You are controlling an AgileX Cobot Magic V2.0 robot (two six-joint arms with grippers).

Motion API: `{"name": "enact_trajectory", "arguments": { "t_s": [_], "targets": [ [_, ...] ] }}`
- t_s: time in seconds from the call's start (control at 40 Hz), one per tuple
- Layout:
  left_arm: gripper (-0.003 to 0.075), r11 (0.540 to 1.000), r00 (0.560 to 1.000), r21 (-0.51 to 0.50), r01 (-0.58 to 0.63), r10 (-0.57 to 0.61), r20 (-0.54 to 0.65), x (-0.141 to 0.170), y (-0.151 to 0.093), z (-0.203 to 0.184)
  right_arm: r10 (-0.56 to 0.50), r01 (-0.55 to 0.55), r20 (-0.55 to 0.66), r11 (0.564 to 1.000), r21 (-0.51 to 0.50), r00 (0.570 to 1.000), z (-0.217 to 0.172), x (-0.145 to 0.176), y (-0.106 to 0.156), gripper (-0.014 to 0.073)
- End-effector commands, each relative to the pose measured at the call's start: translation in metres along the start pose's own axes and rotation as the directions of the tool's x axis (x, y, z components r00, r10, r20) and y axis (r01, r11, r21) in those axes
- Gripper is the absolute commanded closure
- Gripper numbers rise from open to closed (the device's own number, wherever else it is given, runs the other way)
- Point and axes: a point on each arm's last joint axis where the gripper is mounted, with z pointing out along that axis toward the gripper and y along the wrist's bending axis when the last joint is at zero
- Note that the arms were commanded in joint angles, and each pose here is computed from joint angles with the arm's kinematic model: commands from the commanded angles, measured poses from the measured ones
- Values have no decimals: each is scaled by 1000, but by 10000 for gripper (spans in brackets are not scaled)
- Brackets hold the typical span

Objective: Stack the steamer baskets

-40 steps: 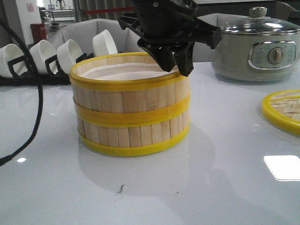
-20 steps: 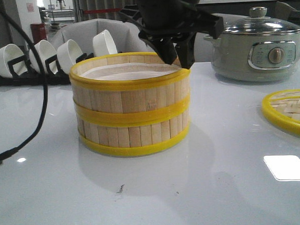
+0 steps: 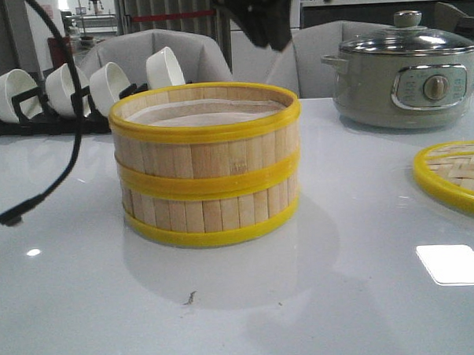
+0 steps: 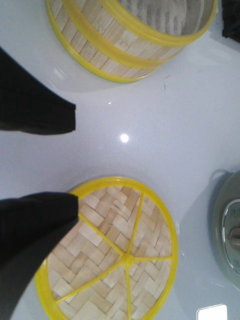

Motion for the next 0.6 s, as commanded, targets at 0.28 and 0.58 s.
{"name": "enact_trajectory", "arguments": {
  "t_s": [0.28, 0.58],
  "targets": [
    [628, 912, 881, -235, 335, -216, 420, -12, 150, -195, -5, 6, 118, 1000, -5, 993, -9, -19, 2, 198],
    [628, 806, 800, -326, 494, -274, 534, 67, 173, -273, -5, 6, 137, 1000, -4, 991, -9, -21, 2, 198]
  ]
}}
